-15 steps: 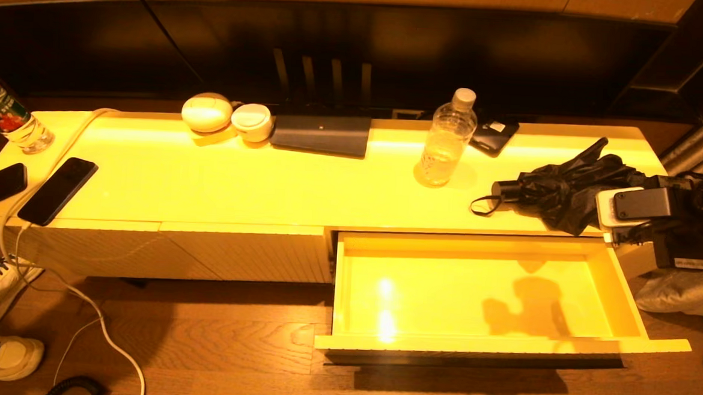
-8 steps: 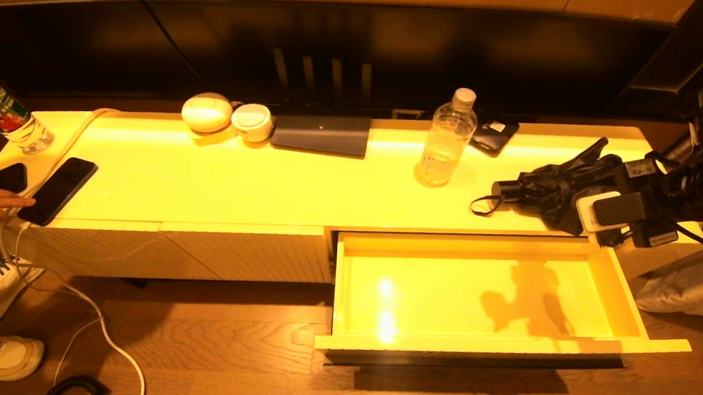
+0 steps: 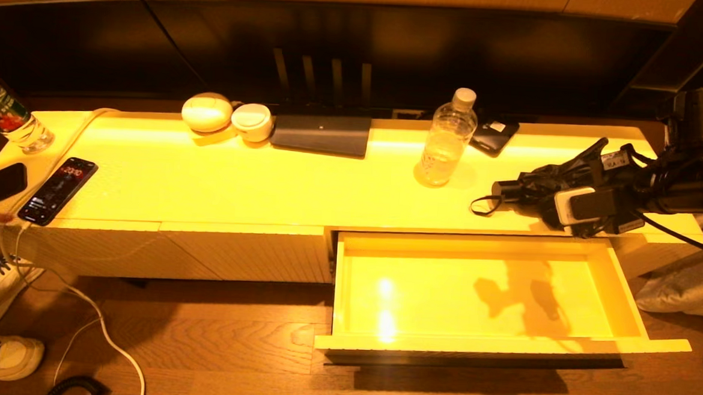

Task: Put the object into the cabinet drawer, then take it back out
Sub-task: Put the umbrella in the drawer

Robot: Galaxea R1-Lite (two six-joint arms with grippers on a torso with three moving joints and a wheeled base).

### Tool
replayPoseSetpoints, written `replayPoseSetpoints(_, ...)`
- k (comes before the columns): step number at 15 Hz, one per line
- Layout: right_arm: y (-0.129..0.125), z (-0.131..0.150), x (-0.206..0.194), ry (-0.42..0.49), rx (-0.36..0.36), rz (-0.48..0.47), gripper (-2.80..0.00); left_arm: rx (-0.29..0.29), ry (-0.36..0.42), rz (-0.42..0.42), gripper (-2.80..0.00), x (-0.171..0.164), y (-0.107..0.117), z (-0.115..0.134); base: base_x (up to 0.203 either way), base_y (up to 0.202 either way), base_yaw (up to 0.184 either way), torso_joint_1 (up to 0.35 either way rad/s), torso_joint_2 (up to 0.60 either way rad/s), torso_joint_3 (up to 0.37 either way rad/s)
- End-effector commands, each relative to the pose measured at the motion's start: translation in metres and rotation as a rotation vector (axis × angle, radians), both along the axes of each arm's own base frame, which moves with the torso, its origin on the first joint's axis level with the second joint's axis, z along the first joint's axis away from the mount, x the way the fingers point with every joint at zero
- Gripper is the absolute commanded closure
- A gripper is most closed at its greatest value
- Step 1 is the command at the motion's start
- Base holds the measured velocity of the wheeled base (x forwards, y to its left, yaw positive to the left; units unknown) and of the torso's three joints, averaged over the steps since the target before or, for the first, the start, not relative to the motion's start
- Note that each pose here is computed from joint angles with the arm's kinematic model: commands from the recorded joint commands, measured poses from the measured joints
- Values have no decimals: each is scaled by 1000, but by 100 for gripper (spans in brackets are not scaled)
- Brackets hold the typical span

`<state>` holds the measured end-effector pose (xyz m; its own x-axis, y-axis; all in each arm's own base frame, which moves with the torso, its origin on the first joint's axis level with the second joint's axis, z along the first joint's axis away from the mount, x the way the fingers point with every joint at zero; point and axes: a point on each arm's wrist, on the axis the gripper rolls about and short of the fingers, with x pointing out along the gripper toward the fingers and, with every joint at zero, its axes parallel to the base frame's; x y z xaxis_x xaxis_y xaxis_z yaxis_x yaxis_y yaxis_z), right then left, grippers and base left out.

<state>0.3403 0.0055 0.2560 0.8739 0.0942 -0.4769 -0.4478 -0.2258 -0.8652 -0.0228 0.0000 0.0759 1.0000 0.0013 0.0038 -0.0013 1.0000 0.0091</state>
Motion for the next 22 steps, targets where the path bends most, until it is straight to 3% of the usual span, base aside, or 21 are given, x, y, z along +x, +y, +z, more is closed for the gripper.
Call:
replayPoseSetpoints(1,3,-2,1,-7,-18,-10,0,0,1,0,0,0,0,0,0,0,0,0,0,0)
replayPoseSetpoints(2,2,-2,0,-17,-20,-23,0,0,1,0,0,0,0,0,0,0,0,0,0,0)
replayPoseSetpoints(3,2,-2,-4,-23,-20,-30,-280,0,1,0,0,0,0,0,0,0,0,0,0,0)
replayPoseSetpoints(12,3,-9,23,-13,-13,-41,-280,0,1,0,0,0,0,0,0,0,0,0,0,0)
replayPoseSetpoints(18,4,-14,48,56,-27,-57,-280,0,1,0,0,0,0,0,0,0,0,0,0,0)
replayPoseSetpoints(22,12,-17,69,39,18,-95,-280,0,1,0,0,0,0,0,0,0,0,0,0,0)
